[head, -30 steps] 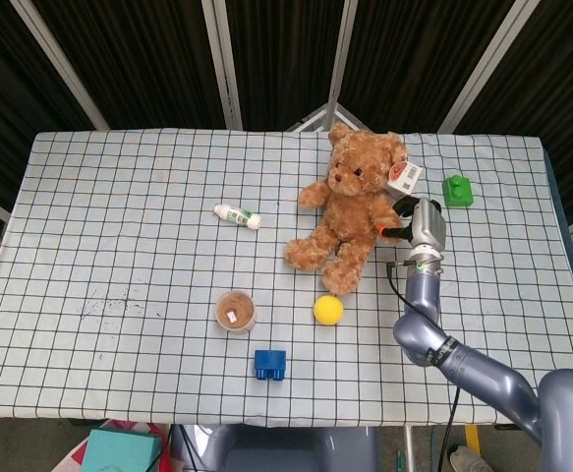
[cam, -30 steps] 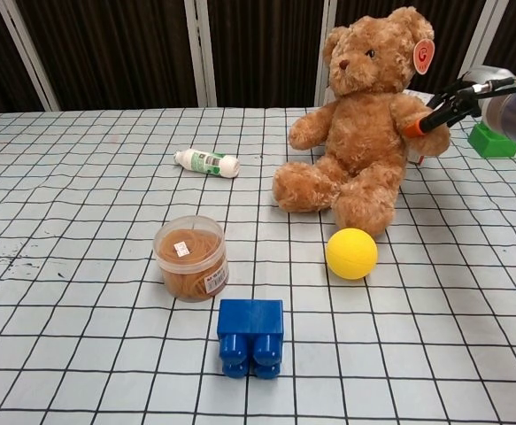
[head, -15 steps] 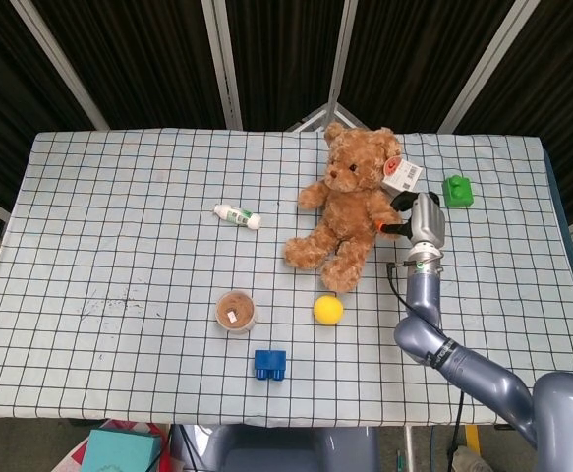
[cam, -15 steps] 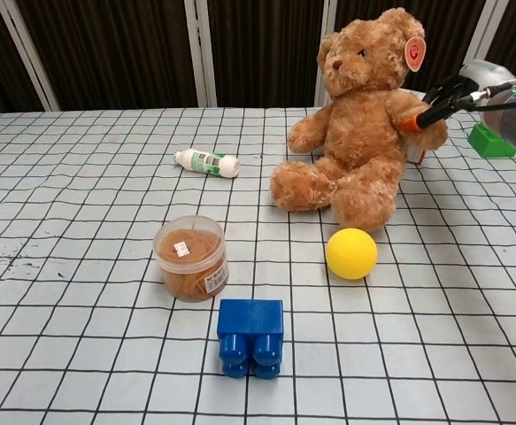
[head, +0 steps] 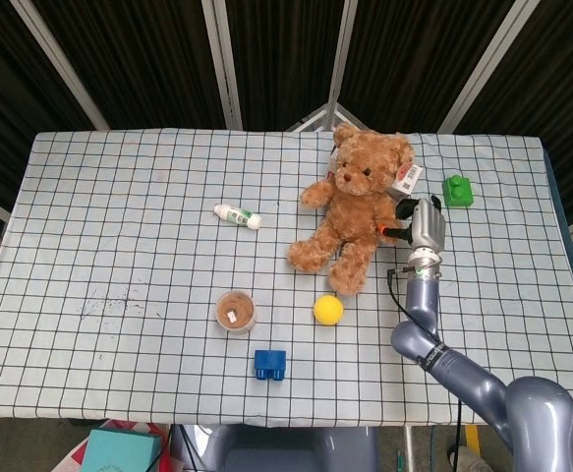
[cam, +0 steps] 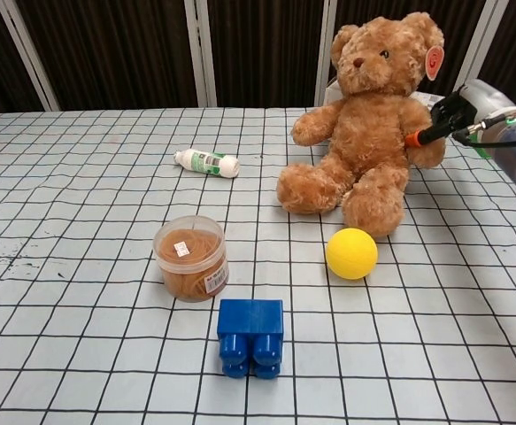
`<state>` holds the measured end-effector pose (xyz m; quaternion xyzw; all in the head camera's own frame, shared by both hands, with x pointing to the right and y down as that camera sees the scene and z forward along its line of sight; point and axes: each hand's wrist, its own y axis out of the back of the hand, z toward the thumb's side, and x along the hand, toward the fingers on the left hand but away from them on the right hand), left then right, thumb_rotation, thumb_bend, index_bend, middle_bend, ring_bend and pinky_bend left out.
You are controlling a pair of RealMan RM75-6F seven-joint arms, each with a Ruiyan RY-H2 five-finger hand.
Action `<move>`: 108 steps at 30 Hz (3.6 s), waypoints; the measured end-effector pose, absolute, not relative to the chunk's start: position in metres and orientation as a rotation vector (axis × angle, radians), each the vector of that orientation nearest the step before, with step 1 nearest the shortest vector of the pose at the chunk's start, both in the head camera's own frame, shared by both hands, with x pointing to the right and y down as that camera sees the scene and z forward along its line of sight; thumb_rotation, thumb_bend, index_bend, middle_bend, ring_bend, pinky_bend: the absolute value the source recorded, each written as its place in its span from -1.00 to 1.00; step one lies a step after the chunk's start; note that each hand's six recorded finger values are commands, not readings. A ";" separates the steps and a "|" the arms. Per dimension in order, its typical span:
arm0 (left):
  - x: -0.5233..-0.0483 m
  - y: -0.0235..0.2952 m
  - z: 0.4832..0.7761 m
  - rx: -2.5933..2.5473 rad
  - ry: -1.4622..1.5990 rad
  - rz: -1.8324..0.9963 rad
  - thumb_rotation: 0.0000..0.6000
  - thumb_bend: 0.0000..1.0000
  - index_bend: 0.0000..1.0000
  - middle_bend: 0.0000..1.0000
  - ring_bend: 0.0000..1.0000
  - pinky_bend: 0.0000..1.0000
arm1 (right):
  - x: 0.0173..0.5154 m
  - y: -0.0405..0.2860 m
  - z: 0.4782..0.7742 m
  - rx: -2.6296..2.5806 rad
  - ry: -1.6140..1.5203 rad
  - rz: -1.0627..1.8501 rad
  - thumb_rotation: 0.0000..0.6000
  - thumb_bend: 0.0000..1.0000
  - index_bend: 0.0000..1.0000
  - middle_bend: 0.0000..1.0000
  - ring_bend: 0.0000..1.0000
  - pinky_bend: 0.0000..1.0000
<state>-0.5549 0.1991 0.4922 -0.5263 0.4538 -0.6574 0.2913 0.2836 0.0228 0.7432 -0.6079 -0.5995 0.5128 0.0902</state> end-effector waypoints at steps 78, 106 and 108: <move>-0.554 0.200 0.493 -1.403 1.205 -1.762 1.00 -0.65 -0.56 -0.88 -0.98 -0.73 | 0.273 0.014 0.722 -1.813 -1.675 1.512 1.00 -0.27 -0.14 -0.15 -0.25 -0.98; -0.551 0.202 0.491 -1.428 1.204 -1.743 1.00 -0.65 -0.56 -0.88 -0.98 -0.73 | 0.311 0.058 0.638 -2.020 -1.418 1.649 1.00 -0.30 -0.93 -0.56 -0.63 -1.00; -0.550 0.202 0.491 -1.429 1.206 -1.740 1.00 -0.65 -0.56 -0.88 -0.98 -0.73 | 0.327 0.066 0.622 -2.010 -1.438 1.660 1.00 -0.30 -0.91 -0.55 -0.61 -1.00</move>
